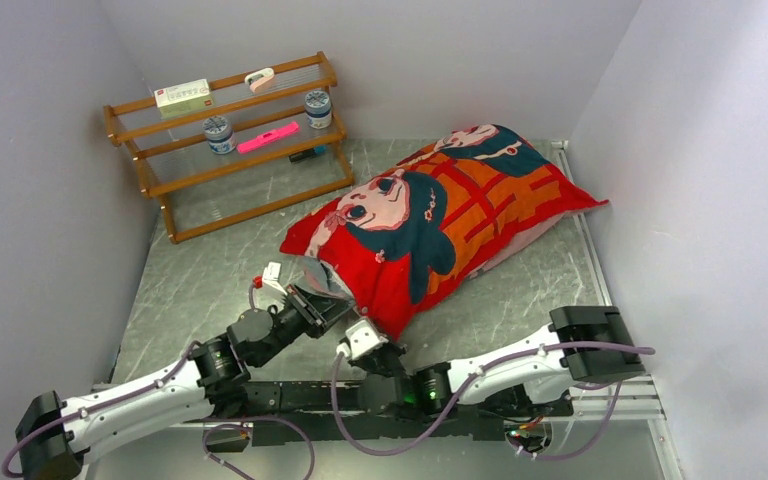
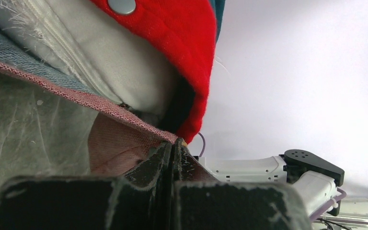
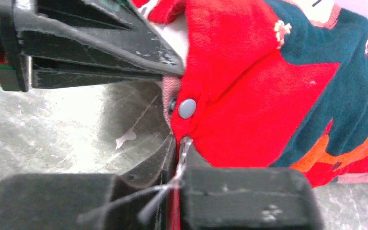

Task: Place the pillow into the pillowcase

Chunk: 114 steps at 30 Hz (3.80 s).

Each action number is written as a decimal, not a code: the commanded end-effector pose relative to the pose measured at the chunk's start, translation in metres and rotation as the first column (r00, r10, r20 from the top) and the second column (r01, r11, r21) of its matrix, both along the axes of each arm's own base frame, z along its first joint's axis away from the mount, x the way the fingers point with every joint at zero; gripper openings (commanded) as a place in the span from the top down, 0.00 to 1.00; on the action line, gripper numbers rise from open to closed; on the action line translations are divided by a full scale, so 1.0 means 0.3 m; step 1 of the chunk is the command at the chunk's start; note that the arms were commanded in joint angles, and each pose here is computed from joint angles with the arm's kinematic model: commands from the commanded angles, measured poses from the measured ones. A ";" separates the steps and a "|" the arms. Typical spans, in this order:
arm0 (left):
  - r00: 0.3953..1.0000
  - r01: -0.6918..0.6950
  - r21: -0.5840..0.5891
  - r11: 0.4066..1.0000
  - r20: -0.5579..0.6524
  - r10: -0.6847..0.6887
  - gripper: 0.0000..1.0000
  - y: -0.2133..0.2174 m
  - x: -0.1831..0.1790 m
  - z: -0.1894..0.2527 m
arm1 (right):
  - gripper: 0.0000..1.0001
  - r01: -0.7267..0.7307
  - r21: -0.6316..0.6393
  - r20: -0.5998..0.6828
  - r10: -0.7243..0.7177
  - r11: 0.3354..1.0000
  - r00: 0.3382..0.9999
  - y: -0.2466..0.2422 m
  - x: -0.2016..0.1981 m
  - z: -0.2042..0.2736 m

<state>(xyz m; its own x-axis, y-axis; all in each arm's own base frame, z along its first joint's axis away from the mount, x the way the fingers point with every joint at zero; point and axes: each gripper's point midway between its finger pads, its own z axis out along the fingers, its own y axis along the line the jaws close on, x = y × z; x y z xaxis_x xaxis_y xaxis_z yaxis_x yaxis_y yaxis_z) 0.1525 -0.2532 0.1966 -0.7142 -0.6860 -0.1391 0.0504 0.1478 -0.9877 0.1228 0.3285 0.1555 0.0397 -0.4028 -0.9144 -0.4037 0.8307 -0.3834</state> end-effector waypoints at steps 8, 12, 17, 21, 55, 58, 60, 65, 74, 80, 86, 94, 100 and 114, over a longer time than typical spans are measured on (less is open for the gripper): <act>0.997 -0.022 0.025 0.999 0.076 0.020 0.88 0.022 0.008 0.093 | 1.00 -0.173 0.384 -0.096 0.226 0.907 0.969 -0.023 -0.003 0.126; 0.993 -0.014 0.150 0.989 0.115 -0.003 0.76 0.025 0.007 0.099 | 1.00 -0.189 0.434 -0.124 0.267 0.881 0.956 -0.031 0.021 0.129; 0.985 0.015 0.183 0.983 0.165 -0.045 0.91 0.014 -0.006 0.108 | 1.00 -0.187 0.445 -0.145 0.276 0.876 0.950 -0.027 0.033 0.115; 0.990 0.010 0.273 0.962 0.133 -0.049 0.86 0.034 -0.006 0.037 | 1.00 -0.180 0.504 -0.161 0.297 0.844 0.941 -0.032 0.029 0.137; 0.934 0.179 -0.047 0.983 -0.306 -0.185 0.23 -0.053 -0.203 -0.303 | 1.00 -0.063 0.768 -0.128 0.250 0.637 0.960 -0.154 0.180 0.502; 0.919 0.144 -0.056 0.988 -0.362 -0.154 0.24 -0.042 -0.199 -0.304 | 1.00 -0.061 0.769 -0.132 0.253 0.636 0.958 -0.161 0.176 0.500; 0.909 0.109 -0.080 0.991 -0.395 -0.132 0.25 -0.030 -0.193 -0.308 | 1.00 -0.062 0.773 -0.135 0.259 0.631 0.956 -0.165 0.172 0.501; 0.887 0.022 -0.088 0.996 -0.458 -0.060 0.28 0.006 -0.166 -0.349 | 1.00 -0.053 0.789 -0.151 0.277 0.612 0.949 -0.177 0.159 0.473; 0.843 -0.089 -0.057 0.994 -0.537 0.044 0.35 0.013 -0.118 -0.407 | 1.00 -0.045 0.807 -0.153 0.283 0.589 0.947 -0.212 0.148 0.454; 0.811 -0.053 -0.004 0.999 -0.583 0.041 0.39 -0.035 -0.133 -0.435 | 1.00 -0.049 0.808 -0.145 0.279 0.587 0.949 -0.220 0.148 0.466; 0.810 -0.149 -0.034 0.988 -0.577 0.102 0.46 -0.014 -0.084 -0.427 | 1.00 -0.053 0.808 -0.146 0.286 0.587 0.947 -0.222 0.145 0.461; 0.829 -0.123 -0.093 0.988 -0.557 0.051 0.54 -0.054 -0.082 -0.386 | 1.00 -0.048 0.805 -0.154 0.288 0.591 0.945 -0.223 0.143 0.445; 0.831 -0.107 -0.094 0.990 -0.555 0.037 0.80 -0.061 -0.089 -0.386 | 1.00 -0.046 0.799 -0.157 0.282 0.600 0.946 -0.222 0.145 0.437; 0.977 -0.125 -0.015 0.992 -0.175 0.121 0.95 -0.022 -0.014 -0.145 | 0.86 -0.141 0.503 -0.410 0.379 0.853 0.830 -0.168 0.031 0.163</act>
